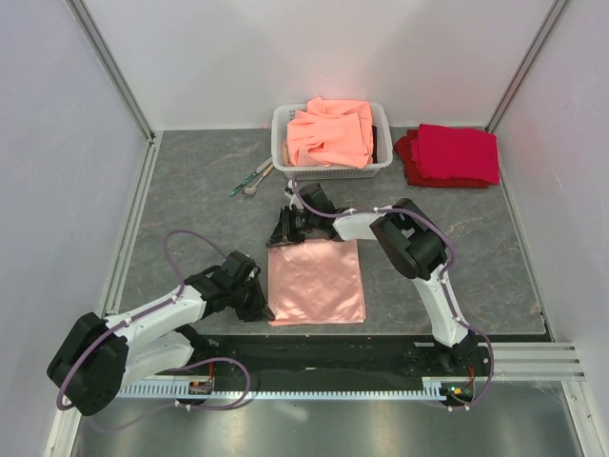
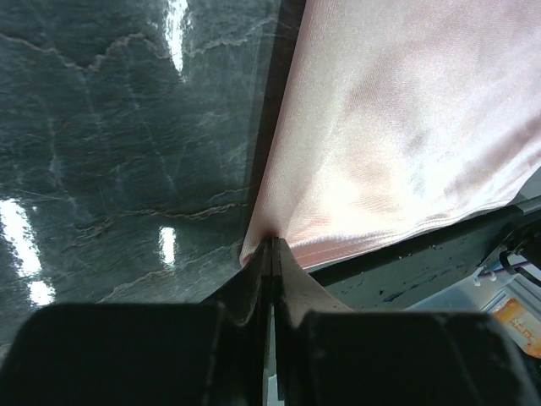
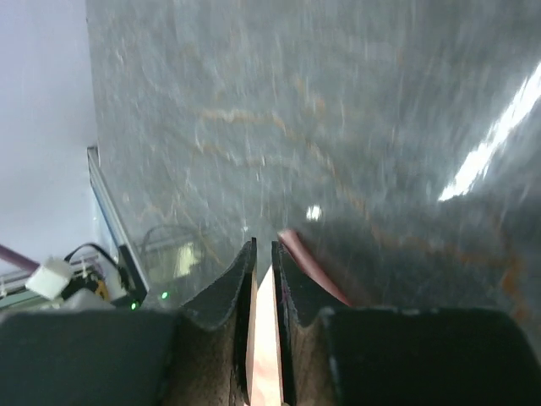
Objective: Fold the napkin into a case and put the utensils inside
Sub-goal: Smooth out the square-folded napkin at the center of the board.
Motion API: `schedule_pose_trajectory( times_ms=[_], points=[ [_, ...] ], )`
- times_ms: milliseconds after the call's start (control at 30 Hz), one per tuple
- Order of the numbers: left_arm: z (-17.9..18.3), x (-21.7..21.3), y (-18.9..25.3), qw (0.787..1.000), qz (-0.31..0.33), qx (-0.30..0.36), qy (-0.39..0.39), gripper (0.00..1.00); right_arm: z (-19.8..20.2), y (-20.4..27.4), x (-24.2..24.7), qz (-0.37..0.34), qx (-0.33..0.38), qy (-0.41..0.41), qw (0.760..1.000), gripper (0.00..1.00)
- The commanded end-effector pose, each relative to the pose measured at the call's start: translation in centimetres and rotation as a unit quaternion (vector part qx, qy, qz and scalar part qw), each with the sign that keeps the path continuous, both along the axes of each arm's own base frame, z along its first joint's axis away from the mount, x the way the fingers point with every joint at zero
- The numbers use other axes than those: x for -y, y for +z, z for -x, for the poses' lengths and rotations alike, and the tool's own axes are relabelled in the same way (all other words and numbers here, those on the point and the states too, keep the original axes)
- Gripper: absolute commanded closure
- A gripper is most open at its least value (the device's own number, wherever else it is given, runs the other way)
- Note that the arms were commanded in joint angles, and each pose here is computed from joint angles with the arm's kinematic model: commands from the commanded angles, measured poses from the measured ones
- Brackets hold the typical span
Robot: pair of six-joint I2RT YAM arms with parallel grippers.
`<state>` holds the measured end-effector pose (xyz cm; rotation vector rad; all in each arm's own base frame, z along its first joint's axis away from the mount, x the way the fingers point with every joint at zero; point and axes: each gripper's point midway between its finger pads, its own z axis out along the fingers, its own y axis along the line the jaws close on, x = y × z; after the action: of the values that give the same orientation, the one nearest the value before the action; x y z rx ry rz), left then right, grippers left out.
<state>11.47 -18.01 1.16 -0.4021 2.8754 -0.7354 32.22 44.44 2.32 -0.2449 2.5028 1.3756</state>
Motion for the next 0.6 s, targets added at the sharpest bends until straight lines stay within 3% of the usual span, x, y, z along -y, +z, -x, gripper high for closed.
schedule_pose_trajectory(
  times_ms=[0, 133, 233, 367, 433, 567],
  points=[
    [-0.4, -0.6, -0.6, 1.000, -0.021, 0.005, 0.011, 0.94, -3.9, 0.8, -0.1, 0.009, 0.059, -0.010, 0.998, 0.82],
    [-0.9, -0.3, 0.2, 1.000, -0.015, 0.021, 0.000, 0.94, -4.9, 2.4, 0.3, 0.028, 0.081, -0.011, 0.996, 0.80],
    [-2.2, 0.6, 2.3, 0.998, 0.005, 0.059, -0.012, 0.88, -5.1, 5.0, 1.4, 0.045, 0.094, -0.032, 0.994, 0.74],
    [-4.0, 1.7, 5.6, 0.993, 0.032, 0.112, -0.018, 0.71, -4.7, 9.2, 4.5, 0.080, 0.122, -0.066, 0.987, 0.62],
    [-5.3, 2.2, 6.9, 0.990, 0.034, 0.134, -0.018, 0.70, -3.7, 8.5, 6.5, 0.115, 0.115, -0.070, 0.984, 0.55],
    [-8.8, 2.6, 8.0, 0.988, 0.027, 0.153, -0.009, 0.73, -1.7, 8.5, 9.9, 0.168, 0.117, -0.082, 0.975, 0.54]
  ],
)
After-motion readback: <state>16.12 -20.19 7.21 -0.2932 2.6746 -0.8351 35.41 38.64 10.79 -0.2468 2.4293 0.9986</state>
